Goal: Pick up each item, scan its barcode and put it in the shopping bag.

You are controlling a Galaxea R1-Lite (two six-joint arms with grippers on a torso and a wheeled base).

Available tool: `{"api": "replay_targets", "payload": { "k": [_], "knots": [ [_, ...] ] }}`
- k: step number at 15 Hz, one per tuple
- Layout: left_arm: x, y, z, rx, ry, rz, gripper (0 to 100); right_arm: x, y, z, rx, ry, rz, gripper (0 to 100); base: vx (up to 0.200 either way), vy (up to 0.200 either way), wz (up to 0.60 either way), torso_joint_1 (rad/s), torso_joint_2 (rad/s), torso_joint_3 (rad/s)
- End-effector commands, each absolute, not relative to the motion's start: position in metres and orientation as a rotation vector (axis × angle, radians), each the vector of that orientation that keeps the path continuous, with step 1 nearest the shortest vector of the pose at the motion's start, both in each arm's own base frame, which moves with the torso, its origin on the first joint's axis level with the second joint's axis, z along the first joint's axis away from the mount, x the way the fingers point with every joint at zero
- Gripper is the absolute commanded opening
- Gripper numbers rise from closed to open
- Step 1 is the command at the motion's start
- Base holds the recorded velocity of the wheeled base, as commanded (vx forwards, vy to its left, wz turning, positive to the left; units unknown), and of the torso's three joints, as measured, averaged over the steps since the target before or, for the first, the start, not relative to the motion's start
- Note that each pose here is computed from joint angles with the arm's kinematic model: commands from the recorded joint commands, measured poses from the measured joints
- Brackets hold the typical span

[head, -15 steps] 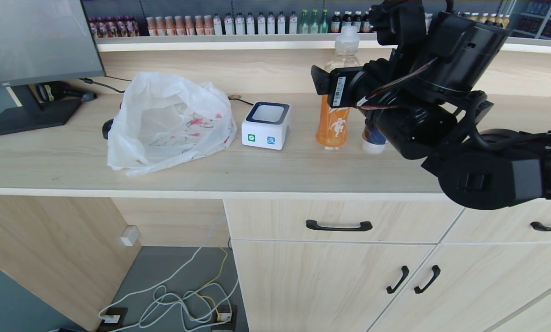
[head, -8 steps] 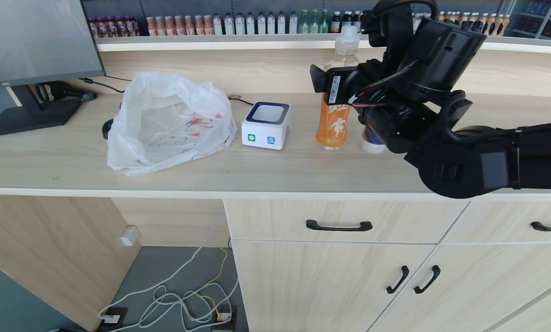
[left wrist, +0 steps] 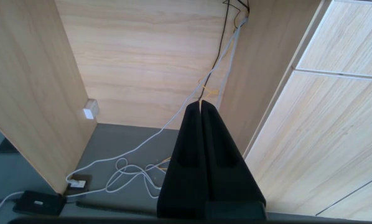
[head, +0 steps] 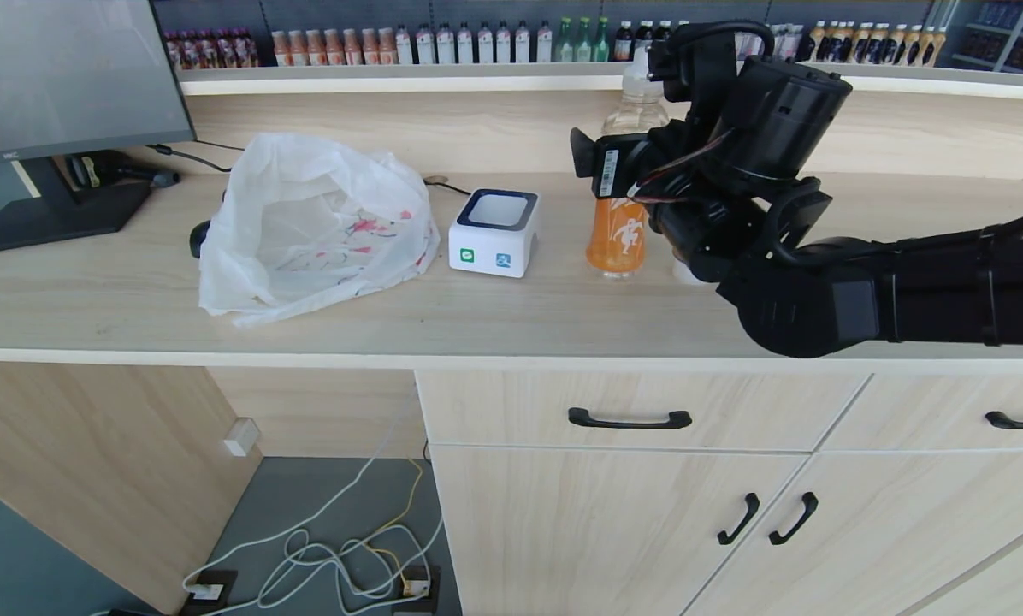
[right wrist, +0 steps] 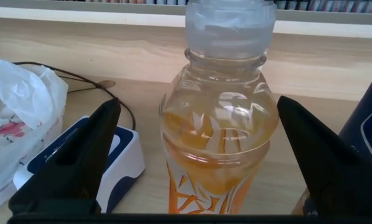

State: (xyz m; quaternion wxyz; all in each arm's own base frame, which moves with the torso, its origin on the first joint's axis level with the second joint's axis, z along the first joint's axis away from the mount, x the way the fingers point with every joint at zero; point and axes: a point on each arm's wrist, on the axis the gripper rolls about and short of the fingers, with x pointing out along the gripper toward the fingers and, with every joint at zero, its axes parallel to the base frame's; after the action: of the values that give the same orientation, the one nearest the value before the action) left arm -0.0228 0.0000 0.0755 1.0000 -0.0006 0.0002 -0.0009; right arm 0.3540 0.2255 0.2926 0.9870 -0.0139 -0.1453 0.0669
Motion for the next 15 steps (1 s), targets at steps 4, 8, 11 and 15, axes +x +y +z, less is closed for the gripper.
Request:
{"api": "replay_targets", "payload": {
  "k": [4, 8, 11, 15],
  "knots": [
    [-0.023, 0.000, 0.075, -0.002, 0.000, -0.002, 0, 0.372, 0.222, 0.282, -0.040, -0.281, 0.106, 100, 0.000, 0.000, 0.00, 0.000, 0.00, 0.000],
    [-0.023, 0.000, 0.075, -0.002, 0.000, -0.002, 0, 0.382, 0.216, 0.274, -0.046, -0.269, 0.090, 100, 0.000, 0.000, 0.00, 0.000, 0.00, 0.000],
    [-0.023, 0.000, 0.075, -0.002, 0.000, -0.002, 0, 0.385, 0.219, 0.271, -0.047, -0.268, 0.090, 100, 0.000, 0.000, 0.00, 0.000, 0.00, 0.000],
    [-0.023, 0.000, 0.075, -0.002, 0.000, -0.002, 0, 0.388, 0.220, 0.270, -0.045, -0.269, 0.092, 100, 0.000, 0.000, 0.00, 0.000, 0.00, 0.000]
  ]
}}
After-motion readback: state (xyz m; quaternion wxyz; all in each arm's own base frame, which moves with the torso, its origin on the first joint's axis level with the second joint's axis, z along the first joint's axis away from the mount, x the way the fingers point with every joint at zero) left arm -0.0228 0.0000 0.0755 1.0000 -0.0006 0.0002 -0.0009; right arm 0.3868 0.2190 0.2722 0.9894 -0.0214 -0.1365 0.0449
